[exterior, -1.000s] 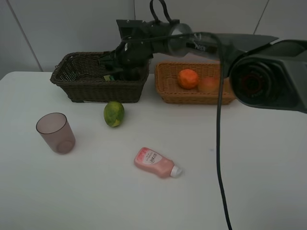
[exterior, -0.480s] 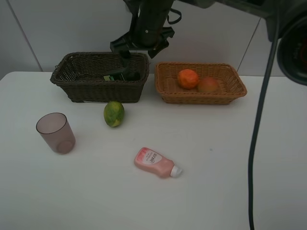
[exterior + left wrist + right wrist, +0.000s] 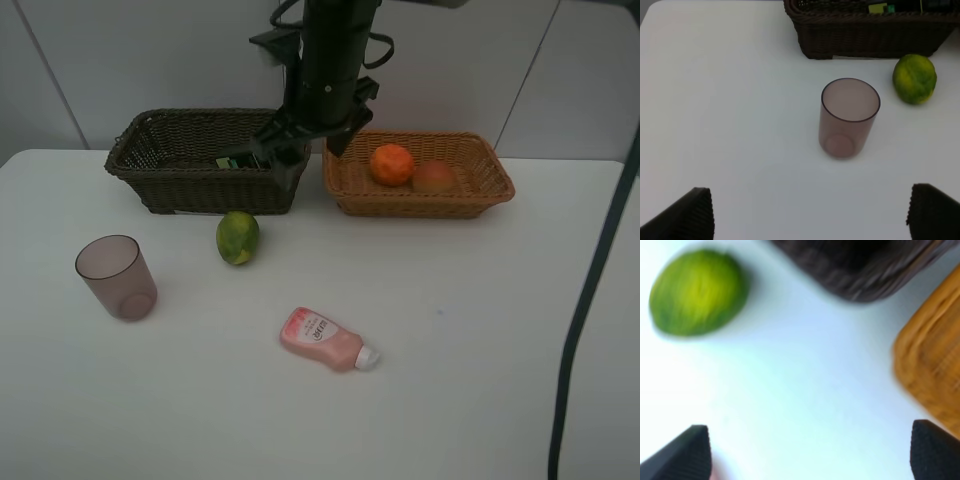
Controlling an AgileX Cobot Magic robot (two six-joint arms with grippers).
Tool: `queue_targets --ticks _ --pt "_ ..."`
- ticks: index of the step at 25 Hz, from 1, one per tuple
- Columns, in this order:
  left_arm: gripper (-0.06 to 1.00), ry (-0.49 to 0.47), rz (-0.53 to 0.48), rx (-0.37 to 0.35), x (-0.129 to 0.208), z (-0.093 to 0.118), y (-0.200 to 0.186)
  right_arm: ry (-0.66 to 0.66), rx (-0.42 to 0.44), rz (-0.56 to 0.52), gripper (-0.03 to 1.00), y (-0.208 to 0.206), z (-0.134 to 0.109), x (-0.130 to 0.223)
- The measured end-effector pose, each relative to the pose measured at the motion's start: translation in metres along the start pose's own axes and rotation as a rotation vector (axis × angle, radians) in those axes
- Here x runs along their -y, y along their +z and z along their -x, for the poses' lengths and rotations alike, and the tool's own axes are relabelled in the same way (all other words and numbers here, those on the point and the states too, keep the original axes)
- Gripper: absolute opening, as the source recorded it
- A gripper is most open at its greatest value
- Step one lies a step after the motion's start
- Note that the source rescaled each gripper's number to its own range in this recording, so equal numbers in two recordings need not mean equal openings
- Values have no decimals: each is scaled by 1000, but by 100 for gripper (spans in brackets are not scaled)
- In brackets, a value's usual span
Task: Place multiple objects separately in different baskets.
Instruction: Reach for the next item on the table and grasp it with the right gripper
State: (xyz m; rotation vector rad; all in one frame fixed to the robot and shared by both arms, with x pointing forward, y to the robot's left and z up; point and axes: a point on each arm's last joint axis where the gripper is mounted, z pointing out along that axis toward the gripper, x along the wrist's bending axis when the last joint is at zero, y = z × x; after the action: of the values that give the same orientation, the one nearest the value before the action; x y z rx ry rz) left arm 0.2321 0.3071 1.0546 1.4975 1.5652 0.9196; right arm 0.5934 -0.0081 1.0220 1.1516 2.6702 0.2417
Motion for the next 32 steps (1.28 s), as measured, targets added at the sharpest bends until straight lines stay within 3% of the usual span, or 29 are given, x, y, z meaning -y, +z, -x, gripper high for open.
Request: queue_targets --ticks 11,16,24,32 --pt "100 0 0 0 0 0 0 -104 -95 -125 78 25 -31 49" --pt "100 0 0 0 0 0 0 -219 -197 -173 78 45 -53 78" --pt "100 0 0 0 0 0 0 -321 -190 -108 78 64 -66 116" --pt "100 0 0 0 0 0 0 -326 -170 -39 78 78 -67 125"
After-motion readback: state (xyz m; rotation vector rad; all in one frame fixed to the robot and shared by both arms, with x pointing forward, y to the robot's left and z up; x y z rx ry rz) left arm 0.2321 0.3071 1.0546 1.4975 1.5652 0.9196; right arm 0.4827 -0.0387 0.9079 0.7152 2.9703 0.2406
